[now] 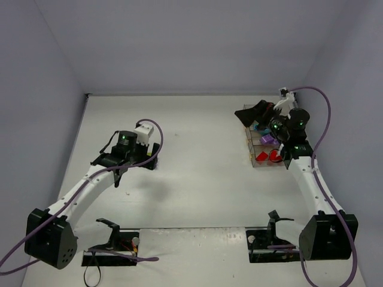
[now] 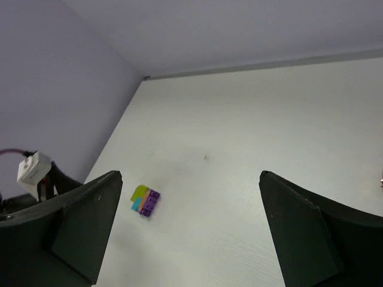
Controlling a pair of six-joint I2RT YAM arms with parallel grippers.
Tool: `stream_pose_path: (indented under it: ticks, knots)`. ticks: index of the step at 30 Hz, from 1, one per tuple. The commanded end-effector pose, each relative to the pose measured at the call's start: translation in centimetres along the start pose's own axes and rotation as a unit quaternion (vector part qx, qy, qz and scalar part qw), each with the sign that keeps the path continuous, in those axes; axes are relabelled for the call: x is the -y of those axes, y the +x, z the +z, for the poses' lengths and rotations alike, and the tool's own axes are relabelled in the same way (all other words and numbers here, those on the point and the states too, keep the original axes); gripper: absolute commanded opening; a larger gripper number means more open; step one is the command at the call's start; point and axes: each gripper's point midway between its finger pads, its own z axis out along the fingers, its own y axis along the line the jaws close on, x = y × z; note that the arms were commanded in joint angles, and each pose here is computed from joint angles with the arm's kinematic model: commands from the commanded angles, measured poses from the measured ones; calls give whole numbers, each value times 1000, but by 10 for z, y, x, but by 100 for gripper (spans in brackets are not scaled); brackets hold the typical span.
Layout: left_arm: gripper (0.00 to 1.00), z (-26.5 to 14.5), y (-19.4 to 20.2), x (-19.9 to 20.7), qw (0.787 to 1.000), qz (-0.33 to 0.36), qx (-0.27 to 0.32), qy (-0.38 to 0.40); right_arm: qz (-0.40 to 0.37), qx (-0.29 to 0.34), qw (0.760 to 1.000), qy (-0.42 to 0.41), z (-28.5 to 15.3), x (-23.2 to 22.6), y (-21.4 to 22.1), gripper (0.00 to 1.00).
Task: Sort the legos into containers by color
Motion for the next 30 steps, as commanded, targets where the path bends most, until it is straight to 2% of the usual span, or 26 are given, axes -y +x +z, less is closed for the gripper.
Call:
stream_pose_path:
  ticks: [1,4,9,16,22,24,30]
  knots:
    - [87,8,-37,3,998,28,47,38,-60,-26,996,-67,2,-28,6,92]
    - [84,22,-36,-5,999,-16,32,36,-54,-44,996,-53,1,-25,18,85]
    - [78,43,-39,-30,994,-106,22,0,-59,-62,996,-17,4,-16,34,84]
    - [78,69,-35,-27,975,-222,-8,-20,-55,-75,996,7,5,-7,44,84]
    - [78,85,-17,-27,965,-249,-42,-70,-51,-87,995,7,7,-8,52,84]
    - [78,86,-12,-33,963,-244,-53,-101,-51,-88,995,5,7,-10,52,84]
    - [77,95,-7,-24,965,-224,-73,-116,-46,-93,995,8,6,-8,56,84]
